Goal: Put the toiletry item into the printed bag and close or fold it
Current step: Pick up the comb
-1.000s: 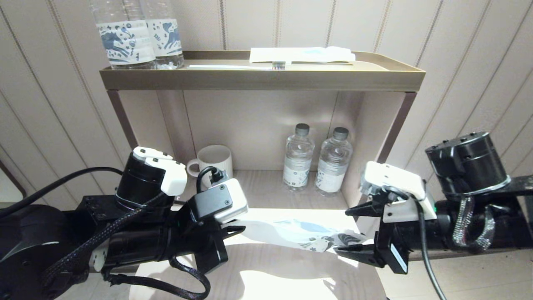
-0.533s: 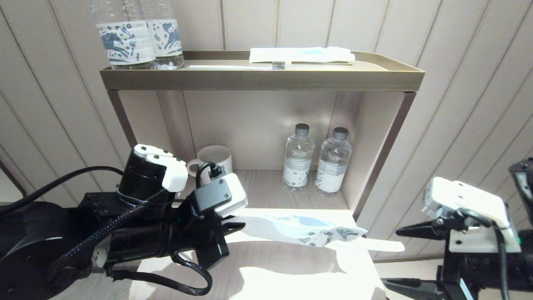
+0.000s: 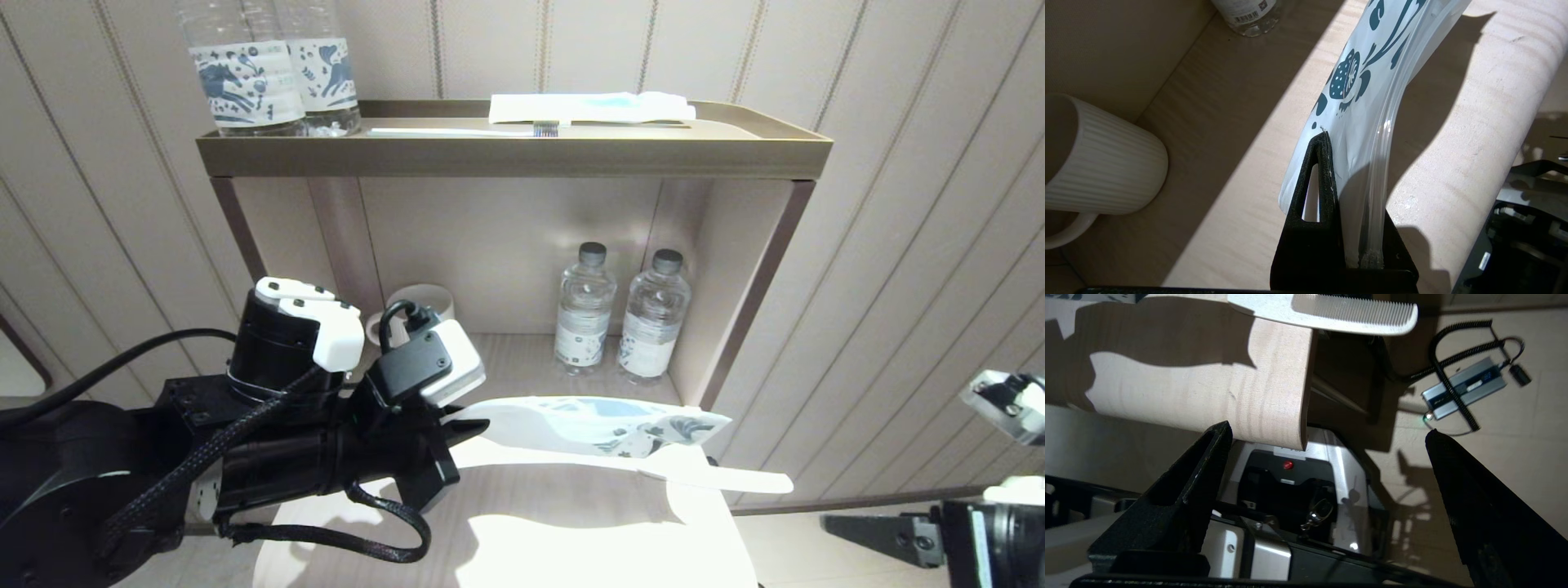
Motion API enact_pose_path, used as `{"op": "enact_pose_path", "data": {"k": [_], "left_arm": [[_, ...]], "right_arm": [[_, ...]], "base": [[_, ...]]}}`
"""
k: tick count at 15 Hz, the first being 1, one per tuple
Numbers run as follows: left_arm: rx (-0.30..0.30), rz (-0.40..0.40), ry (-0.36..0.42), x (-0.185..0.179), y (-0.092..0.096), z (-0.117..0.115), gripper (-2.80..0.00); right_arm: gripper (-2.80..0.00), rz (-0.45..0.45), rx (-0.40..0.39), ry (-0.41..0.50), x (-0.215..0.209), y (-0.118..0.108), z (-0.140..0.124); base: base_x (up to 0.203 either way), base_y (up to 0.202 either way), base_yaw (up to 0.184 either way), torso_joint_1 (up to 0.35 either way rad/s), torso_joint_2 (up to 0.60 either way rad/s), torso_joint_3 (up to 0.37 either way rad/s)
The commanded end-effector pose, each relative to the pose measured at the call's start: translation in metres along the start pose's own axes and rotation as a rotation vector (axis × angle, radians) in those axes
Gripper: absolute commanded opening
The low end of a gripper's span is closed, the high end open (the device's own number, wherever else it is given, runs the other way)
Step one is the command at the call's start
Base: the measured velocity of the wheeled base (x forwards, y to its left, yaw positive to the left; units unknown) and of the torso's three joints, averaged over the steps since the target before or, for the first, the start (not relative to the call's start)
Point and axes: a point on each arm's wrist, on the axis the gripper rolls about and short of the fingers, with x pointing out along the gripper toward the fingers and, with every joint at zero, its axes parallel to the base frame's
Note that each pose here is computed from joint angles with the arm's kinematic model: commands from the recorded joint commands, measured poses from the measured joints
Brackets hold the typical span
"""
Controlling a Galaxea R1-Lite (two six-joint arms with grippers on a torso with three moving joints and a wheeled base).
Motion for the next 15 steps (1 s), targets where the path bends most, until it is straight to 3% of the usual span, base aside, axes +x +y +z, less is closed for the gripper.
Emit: {"op": "enact_pose_path", "data": {"k": [1,8,11,15], "left_arm": [[-0.002,-0.004,0.007,0.004,0.0,-0.001,-2.8],[-0.004,-0.005,0.021,0.01,-0.001,-0.005,-2.8],[-0.005,-0.004,0.02,0.012,-0.001,-0.006,-2.8],[-0.008,-0.009,0.026,0.015,-0.001,-0.007,-2.8]], "right_arm": [[0.0,-0.029,0.148,0.048,0.005,-0.007,-0.014],[0.0,-0.027,0.626,0.084,0.01,-0.003,-0.019],[0.0,-0.008,0.594,0.104,0.011,0.001,-0.019],[0.0,-0.075,0.589,0.172,0.031,-0.002,-0.018]], "base": [[0.0,0.0,0.0,0.0,0.0,0.0],[0.0,0.0,0.0,0.0,0.0,0.0],[0.0,0.0,0.0,0.0,0.0,0.0],[0.0,0.0,0.0,0.0,0.0,0.0]]}}
